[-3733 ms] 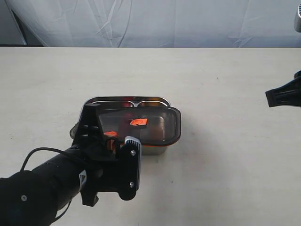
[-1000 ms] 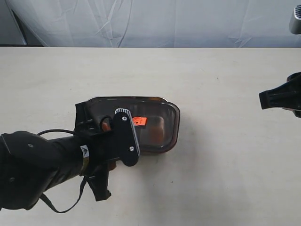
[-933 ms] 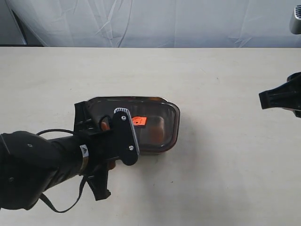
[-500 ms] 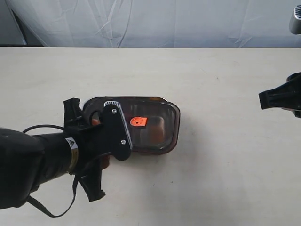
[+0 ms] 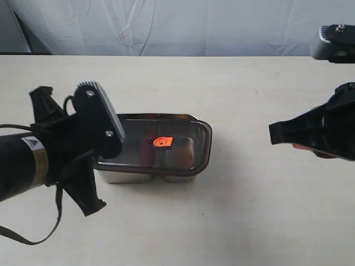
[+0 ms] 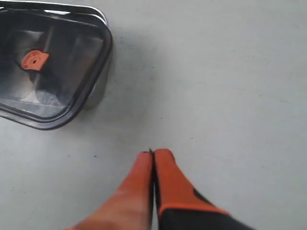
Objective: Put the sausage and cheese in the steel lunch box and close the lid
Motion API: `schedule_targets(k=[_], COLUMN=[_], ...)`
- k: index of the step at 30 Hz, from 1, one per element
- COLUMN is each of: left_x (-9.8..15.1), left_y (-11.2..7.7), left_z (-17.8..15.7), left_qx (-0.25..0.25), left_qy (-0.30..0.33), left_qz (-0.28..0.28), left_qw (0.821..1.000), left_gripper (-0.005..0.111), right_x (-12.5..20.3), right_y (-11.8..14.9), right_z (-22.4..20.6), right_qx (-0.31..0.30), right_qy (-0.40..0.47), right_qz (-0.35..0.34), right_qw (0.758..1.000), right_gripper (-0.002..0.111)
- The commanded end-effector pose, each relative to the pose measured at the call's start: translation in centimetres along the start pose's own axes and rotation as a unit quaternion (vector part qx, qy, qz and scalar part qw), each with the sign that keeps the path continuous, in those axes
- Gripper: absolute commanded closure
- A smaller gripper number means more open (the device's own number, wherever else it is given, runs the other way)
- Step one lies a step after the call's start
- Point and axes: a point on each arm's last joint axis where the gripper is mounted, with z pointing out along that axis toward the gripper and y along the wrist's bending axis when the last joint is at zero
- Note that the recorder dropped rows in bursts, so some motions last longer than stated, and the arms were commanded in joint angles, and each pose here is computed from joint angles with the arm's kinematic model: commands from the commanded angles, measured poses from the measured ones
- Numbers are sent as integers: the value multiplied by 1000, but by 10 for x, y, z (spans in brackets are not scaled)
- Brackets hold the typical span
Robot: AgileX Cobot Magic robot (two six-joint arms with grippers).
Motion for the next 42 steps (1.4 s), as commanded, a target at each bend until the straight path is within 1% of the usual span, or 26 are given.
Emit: schedule_targets(k=[1,3,6,9,12,16,19,23,26,28,31,33,38,42], left_x=[5,9,18,24,27,29,28,27,26,24,23,24,29,39], left_y=[20,27,35,37,37,38,37,36,41,49,62,68,73,77], left_z=[-28,-36,-47,-50,-48,-46,-45,-42,-42,-43,-39,-34,-13,0], left_qx=[-39,-59,-86,-87,-78,-58,-37,-5,1,-5,-18,-14,24,27], left_qy=[-12,-6,8,27,40,47,40,32,35,42,73,103,168,195], left_qz=[-52,-81,-140,-185,-213,-231,-243,-240,-249,-267,-288,-297,-319,-339], left_qw=[998,995,986,978,973,970,969,970,968,963,955,949,932,920], left_gripper=[106,106,106,106,106,107,107,107,107,107,107,107,107,107], right_x=[1,0,-5,-6,-5,-2,-1,1,2,2,3,4,4,4], right_y=[6,11,21,29,32,33,34,34,34,34,34,34,34,35], right_z=[14,21,32,45,62,77,86,93,98,101,105,107,110,112], right_qx=[-29,-45,-85,-109,-105,-91,-83,-78,-74,-73,-70,-69,-67,-66], right_qy=[4,6,6,21,52,80,96,107,115,117,121,124,129,129], right_qz=[13,22,36,41,38,30,28,28,28,28,28,28,30,31], right_qw=[1000,999,996,993,992,992,992,991,990,990,990,989,989,989], right_gripper=[108,108,108,108,108,108,108,108,108,108,108,108,108,108])
